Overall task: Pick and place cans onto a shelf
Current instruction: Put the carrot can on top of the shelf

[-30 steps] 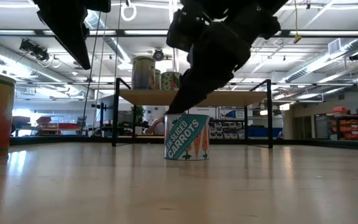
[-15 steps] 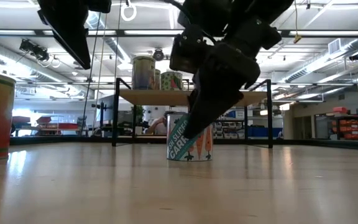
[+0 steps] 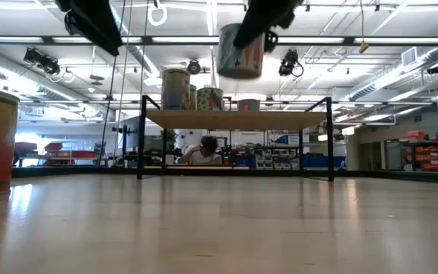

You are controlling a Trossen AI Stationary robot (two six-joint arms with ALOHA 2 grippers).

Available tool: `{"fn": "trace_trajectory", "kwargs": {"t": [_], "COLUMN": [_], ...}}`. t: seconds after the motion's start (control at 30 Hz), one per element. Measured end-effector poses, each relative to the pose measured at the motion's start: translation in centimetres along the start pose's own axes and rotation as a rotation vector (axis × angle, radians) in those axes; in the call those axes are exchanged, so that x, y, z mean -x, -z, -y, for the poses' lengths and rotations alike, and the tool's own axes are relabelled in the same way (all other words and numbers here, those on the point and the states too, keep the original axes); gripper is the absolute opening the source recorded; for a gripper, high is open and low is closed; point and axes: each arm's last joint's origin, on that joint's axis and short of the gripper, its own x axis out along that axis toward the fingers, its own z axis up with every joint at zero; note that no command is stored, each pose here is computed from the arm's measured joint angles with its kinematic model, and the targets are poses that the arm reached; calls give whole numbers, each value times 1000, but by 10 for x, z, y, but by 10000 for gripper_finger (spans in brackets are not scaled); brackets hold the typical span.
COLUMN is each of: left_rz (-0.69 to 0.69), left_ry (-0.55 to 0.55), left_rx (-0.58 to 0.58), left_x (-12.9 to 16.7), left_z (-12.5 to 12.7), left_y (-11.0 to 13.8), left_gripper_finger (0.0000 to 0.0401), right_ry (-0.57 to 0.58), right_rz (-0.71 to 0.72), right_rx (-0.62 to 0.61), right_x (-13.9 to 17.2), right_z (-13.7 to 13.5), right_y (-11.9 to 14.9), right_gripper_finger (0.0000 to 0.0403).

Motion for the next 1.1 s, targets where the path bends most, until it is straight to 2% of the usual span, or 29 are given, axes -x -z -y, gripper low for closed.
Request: {"fn": "trace_trajectory", "kwargs": {"t": [0.13,0.27,0.37,0.5,0.6,0.73,0.93,1.1], "left_rz": [97,149,175,206,217,218,218,218], "left_ry": [-38,-71,-98,-137,-146,-144,-144,-145], "left_rx": [56,81,84,88,105,125,130,125], "left_x": [12,18,18,19,19,19,19,19], "left_z": [-15,-21,-22,-24,-24,-24,-24,-24], "left_y": [-6,-8,-9,-10,-10,-10,-10,-10], "left_gripper_finger": [203,203,203,203,204,203,203,203], "right_ry": [141,268,321,270,272,299,323,333], "right_rz": [78,134,150,132,76,98,58,76], "right_rx": [-39,-119,-174,-241,-231,-227,-241,-256], "right_x": [48,80,83,62,42,30,25,26], "right_z": [48,100,136,168,178,186,191,196], "right_y": [-8,0,9,21,26,23,27,27], "right_gripper_finger": [289,289,289,289,289,295,332,340]}}
